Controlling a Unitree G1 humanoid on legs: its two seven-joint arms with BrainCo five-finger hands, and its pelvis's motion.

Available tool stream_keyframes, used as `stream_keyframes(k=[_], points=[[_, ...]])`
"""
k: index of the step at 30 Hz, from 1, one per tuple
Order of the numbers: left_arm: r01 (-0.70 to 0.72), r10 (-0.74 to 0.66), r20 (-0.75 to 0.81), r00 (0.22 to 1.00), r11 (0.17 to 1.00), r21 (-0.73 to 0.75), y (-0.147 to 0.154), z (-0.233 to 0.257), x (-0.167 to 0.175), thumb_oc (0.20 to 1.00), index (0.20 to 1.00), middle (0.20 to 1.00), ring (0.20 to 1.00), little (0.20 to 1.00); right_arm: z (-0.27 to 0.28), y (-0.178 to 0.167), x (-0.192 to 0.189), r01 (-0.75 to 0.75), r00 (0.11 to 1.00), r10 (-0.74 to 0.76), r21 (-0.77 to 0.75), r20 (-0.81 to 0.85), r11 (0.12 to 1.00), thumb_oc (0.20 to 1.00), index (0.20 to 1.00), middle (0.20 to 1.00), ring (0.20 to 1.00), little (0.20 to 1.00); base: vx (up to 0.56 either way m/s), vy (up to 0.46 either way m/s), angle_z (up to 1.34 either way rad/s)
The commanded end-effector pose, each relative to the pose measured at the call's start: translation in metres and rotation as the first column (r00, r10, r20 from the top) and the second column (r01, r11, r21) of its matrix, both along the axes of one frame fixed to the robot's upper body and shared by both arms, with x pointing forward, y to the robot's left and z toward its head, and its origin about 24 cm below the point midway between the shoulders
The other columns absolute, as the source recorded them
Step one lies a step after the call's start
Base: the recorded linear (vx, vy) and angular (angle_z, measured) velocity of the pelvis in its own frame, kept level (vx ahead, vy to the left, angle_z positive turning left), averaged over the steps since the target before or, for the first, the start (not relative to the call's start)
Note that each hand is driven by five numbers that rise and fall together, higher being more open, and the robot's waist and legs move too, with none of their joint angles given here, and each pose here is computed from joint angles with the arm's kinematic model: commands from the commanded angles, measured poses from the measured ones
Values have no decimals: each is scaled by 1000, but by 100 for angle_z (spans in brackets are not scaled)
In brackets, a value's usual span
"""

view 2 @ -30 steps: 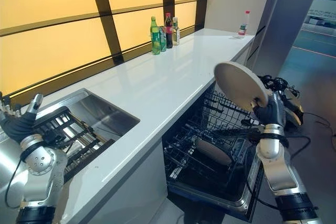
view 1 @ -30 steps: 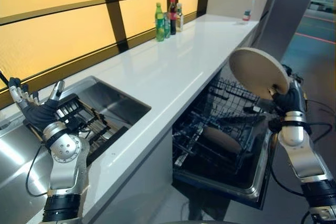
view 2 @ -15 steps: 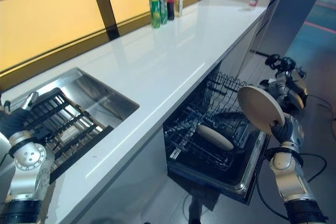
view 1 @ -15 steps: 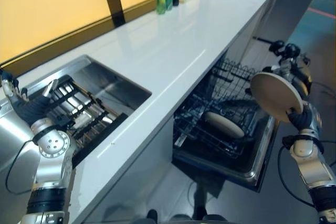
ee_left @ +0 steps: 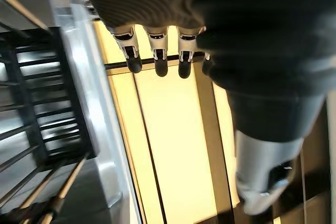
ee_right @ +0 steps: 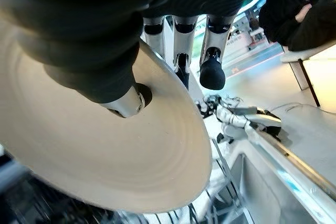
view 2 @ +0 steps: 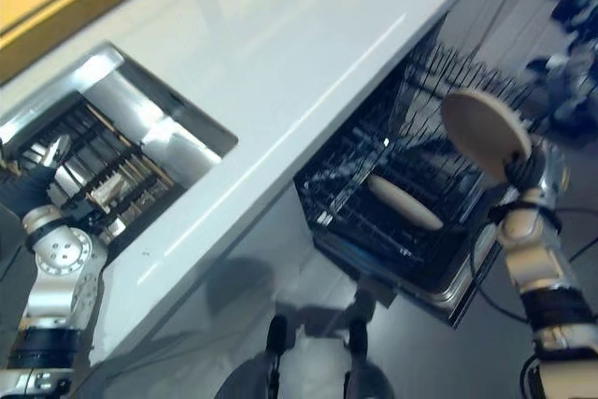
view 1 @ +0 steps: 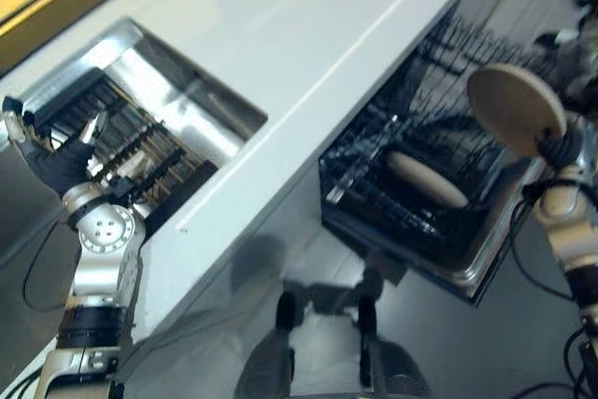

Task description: Pick up plates and place into dishwasher.

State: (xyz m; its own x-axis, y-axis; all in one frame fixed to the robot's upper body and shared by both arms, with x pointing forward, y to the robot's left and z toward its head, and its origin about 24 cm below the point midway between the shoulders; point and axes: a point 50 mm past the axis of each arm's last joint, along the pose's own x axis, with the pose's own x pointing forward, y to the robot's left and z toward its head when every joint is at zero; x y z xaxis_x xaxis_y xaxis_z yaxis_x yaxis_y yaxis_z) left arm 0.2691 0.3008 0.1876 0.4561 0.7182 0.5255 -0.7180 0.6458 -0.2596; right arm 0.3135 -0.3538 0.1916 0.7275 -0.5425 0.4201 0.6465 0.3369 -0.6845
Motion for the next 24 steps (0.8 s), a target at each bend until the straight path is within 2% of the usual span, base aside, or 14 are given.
stream_keyframes(k=[1, 13, 19, 24], points=[[-33, 32, 95, 995, 999, 8, -4, 6, -2, 1000, 1000, 1000, 1000, 1000, 35, 4, 3, -54, 994, 62, -85, 95, 995, 200, 200, 200, 200, 200, -57, 28, 0], [-43, 43, 138, 989, 999, -6, -4, 16, -6, 1000, 1000, 1000, 1000, 1000, 39, 4, 12, -95, 994, 98, -68, 44, 993, 200, 200, 200, 200, 200, 14, -32, 5], [-51, 49, 140, 989, 999, 10, 0, 19, -10, 1000, 1000, 1000, 1000, 1000, 38, 15, 16, -154, 987, 156, -70, 30, 986, 200, 200, 200, 200, 200, 44, -91, 8], [-59, 55, 143, 988, 998, 26, 4, 21, -13, 1000, 1000, 1000, 1000, 1000, 30, 21, 19, -210, 977, 205, -91, -57, 973, 200, 200, 200, 200, 200, 40, -63, 8]])
